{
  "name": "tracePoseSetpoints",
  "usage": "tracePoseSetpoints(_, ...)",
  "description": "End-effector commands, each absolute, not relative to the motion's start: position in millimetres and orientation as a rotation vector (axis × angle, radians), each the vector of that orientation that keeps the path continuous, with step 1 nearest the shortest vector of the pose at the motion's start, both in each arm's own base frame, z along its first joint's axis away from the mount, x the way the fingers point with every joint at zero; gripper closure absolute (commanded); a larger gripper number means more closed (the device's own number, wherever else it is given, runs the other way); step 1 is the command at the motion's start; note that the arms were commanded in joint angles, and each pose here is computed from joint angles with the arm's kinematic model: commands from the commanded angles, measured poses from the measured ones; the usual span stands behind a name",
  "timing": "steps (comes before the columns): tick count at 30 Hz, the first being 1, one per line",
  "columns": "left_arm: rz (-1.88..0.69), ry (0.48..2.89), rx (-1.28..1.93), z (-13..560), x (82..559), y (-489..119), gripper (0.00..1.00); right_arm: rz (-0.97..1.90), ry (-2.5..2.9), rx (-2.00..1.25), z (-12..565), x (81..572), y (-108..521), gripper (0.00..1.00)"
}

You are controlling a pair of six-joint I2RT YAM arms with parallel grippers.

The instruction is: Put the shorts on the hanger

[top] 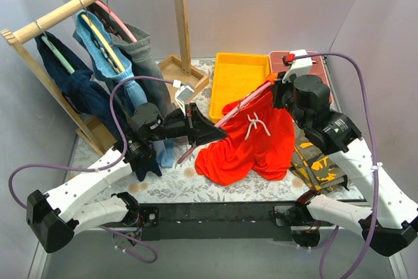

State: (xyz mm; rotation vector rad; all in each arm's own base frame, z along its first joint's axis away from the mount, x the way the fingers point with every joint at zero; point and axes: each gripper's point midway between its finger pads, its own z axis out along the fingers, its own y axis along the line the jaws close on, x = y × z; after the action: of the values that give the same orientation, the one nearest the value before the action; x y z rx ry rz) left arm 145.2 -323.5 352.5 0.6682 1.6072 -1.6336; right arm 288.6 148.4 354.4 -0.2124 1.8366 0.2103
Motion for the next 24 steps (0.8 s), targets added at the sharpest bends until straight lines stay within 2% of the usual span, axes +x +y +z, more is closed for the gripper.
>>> tracePoseSetpoints(1,-1.687,1.472,0.587,388.4,139.8,-314.8,1.00,0.314,1.651,-0.196,407.5,289.3,159.6,0.99)
tracePoseSetpoints(13,-1.705,1.603,0.473,379.1,142.8,-311.5,1.00,0.151,1.680,-0.144,423.2,311.9,146.4,0.99)
tracePoseSetpoints(20,-1.778,1.547,0.468,385.9,133.6,-308.9,1.00,0.529,1.562,-0.455,448.9,287.0,220.3,0.99)
tracePoseSetpoints(24,-1.788,1.508,0.459,394.1,132.9,-306.5,1.00,0.693,1.431,-0.555,491.9,260.2,238.9,0.99)
